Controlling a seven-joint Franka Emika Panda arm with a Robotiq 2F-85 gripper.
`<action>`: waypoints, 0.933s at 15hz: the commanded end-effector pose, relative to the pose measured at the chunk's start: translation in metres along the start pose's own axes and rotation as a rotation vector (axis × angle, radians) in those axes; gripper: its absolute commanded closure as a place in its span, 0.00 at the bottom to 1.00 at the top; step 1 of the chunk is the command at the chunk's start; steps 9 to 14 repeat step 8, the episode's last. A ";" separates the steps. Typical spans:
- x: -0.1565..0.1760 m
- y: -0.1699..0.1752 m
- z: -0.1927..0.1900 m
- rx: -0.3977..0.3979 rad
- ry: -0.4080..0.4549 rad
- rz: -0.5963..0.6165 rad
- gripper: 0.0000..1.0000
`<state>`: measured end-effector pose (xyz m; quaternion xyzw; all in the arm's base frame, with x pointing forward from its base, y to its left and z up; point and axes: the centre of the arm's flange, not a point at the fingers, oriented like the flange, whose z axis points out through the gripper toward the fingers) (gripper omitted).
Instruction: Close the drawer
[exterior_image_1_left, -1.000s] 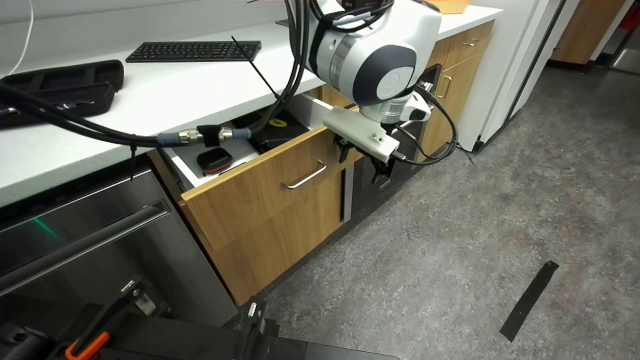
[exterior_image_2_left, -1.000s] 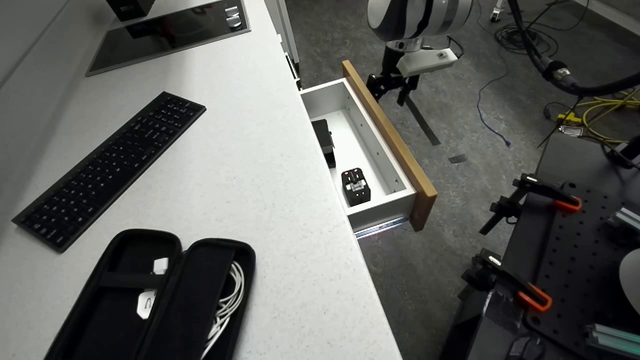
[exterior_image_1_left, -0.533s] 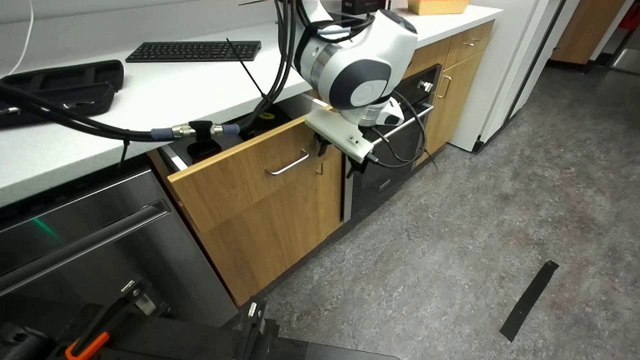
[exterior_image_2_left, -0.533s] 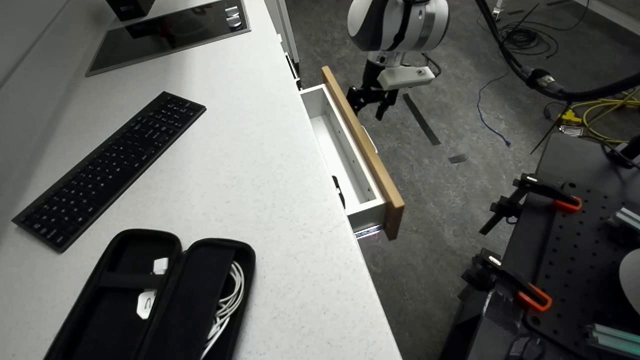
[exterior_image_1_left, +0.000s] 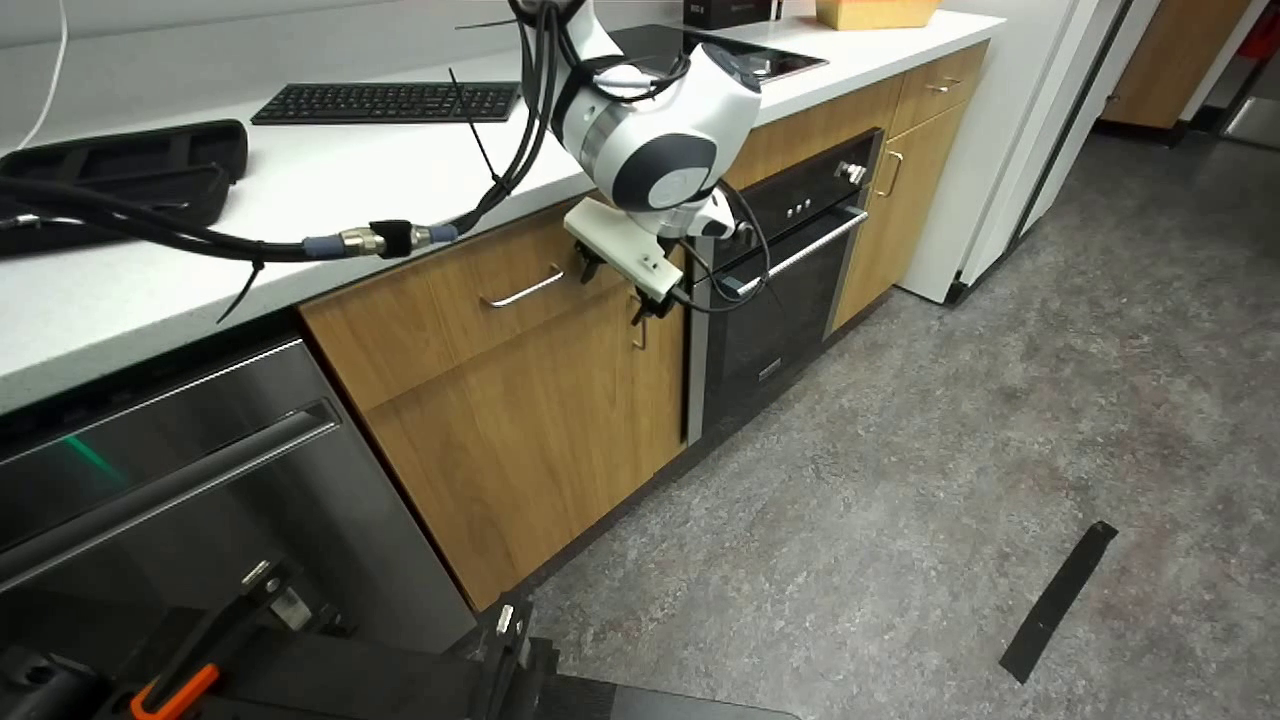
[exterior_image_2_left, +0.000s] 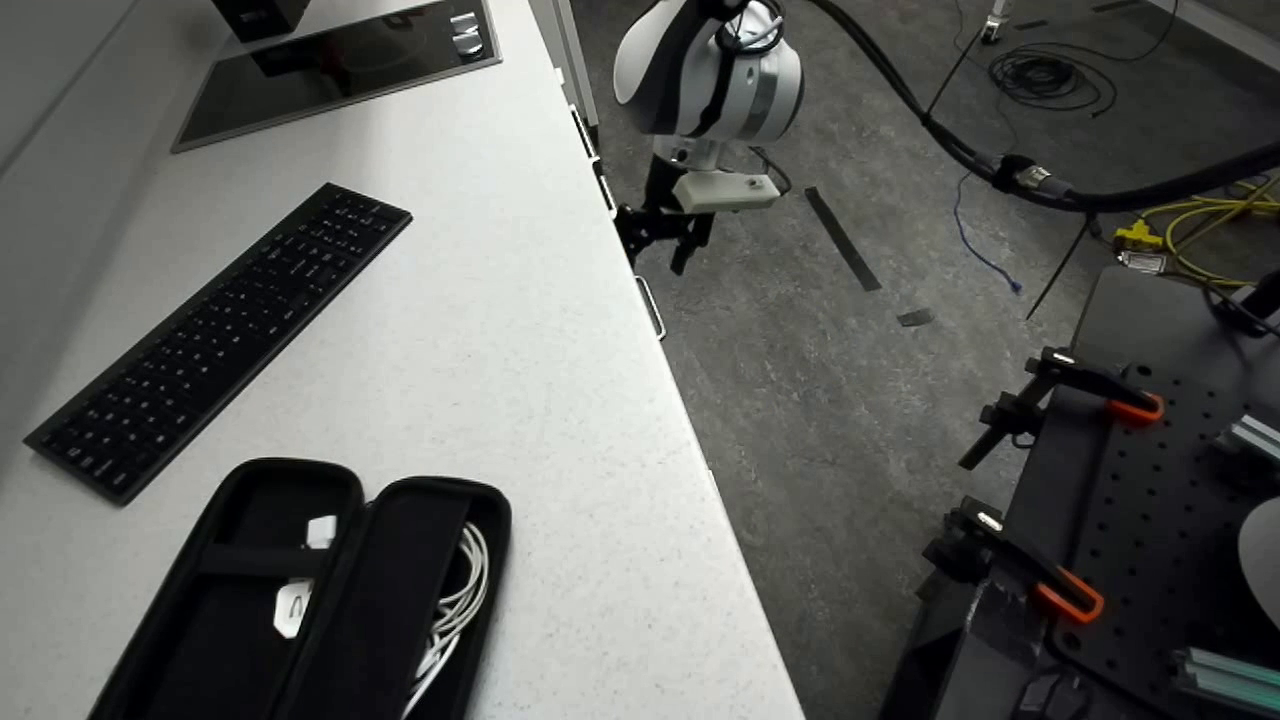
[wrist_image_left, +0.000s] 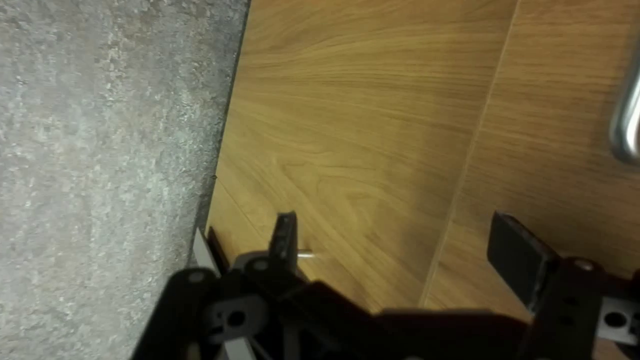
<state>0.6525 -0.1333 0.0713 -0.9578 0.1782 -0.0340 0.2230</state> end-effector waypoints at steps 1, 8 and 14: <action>0.033 -0.023 0.022 0.093 -0.029 -0.011 0.00; 0.015 0.002 0.010 0.050 -0.071 -0.015 0.00; 0.015 0.002 0.010 0.050 -0.071 -0.015 0.00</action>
